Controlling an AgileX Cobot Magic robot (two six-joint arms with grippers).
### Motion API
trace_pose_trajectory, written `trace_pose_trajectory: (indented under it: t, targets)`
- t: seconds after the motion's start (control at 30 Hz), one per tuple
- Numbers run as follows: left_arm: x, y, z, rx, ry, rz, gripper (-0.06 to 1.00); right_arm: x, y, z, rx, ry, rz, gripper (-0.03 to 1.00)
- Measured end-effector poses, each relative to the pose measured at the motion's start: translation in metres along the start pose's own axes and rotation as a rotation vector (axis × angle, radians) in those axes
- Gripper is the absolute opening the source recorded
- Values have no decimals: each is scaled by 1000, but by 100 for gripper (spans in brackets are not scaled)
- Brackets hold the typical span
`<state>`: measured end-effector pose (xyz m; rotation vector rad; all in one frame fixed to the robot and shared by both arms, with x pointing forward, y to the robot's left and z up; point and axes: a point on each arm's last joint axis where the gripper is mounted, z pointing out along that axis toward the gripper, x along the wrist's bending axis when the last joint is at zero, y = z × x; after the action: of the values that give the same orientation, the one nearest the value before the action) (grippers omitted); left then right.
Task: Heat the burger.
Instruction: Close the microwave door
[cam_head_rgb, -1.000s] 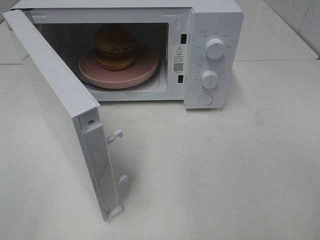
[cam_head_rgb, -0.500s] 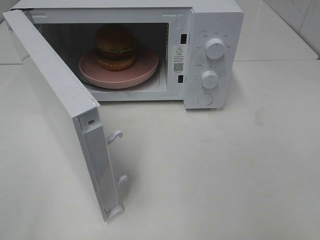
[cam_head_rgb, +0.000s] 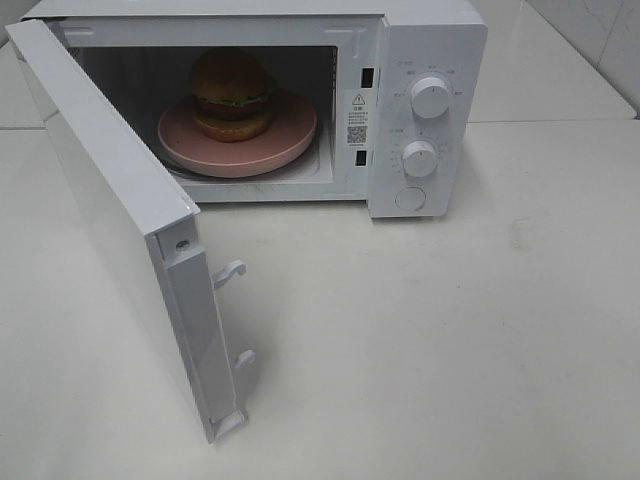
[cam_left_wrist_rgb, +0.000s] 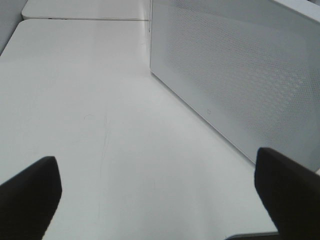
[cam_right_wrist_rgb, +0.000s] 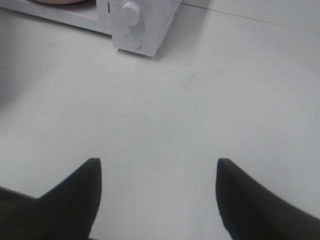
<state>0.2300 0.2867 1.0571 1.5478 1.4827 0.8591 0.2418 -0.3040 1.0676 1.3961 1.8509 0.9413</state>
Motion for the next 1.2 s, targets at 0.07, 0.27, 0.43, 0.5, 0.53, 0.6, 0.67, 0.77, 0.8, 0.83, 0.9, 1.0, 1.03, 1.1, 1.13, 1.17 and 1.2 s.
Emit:
trace_pose_trajectory:
  t: [0.07, 0.27, 0.43, 0.5, 0.53, 0.6, 0.67, 0.77, 0.8, 0.83, 0.9, 1.0, 1.03, 1.1, 1.13, 1.17, 1.2]
  targets:
    - [0, 0, 0, 0, 0, 0, 99, 0, -3, -5, -36, -45, 31, 64]
    - [0, 0, 0, 0, 0, 0, 99, 1, -11, -7, -97, -107, 79, 64]
    - [0, 0, 0, 0, 0, 0, 99, 4, -21, 2, -64, -119, 110, 64]
    - [0, 0, 0, 0, 0, 0, 99, 4, -20, 2, -65, -113, 114, 64]
    - [0, 0, 0, 0, 0, 0, 99, 4, -20, 2, -65, -113, 114, 64]
    - [0, 0, 0, 0, 0, 0, 99, 4, -20, 2, -65, -113, 114, 64]
    - [0, 0, 0, 0, 0, 0, 99, 4, -20, 2, -65, -113, 114, 64]
    - [0, 0, 0, 0, 0, 0, 99, 4, -20, 2, -65, -113, 114, 64]
    - [0, 0, 0, 0, 0, 0, 99, 4, -20, 2, -65, -113, 114, 64]
    - [0, 0, 0, 0, 0, 0, 99, 4, -20, 2, -65, -113, 114, 64]
    - [0, 0, 0, 0, 0, 0, 99, 4, -20, 2, -65, -113, 117, 64]
    - [0, 0, 0, 0, 0, 0, 99, 4, -20, 2, -65, -113, 117, 64]
    - [0, 0, 0, 0, 0, 0, 99, 4, -20, 2, -65, -113, 119, 64]
    - [0, 0, 0, 0, 0, 0, 99, 4, -20, 2, -65, -113, 120, 64]
    - [0, 0, 0, 0, 0, 0, 99, 4, -20, 2, -65, -113, 121, 64]
    - [0, 0, 0, 0, 0, 0, 99, 4, -20, 2, -65, -113, 121, 64]
    - [0, 0, 0, 0, 0, 0, 99, 4, -20, 2, -65, -113, 121, 64]
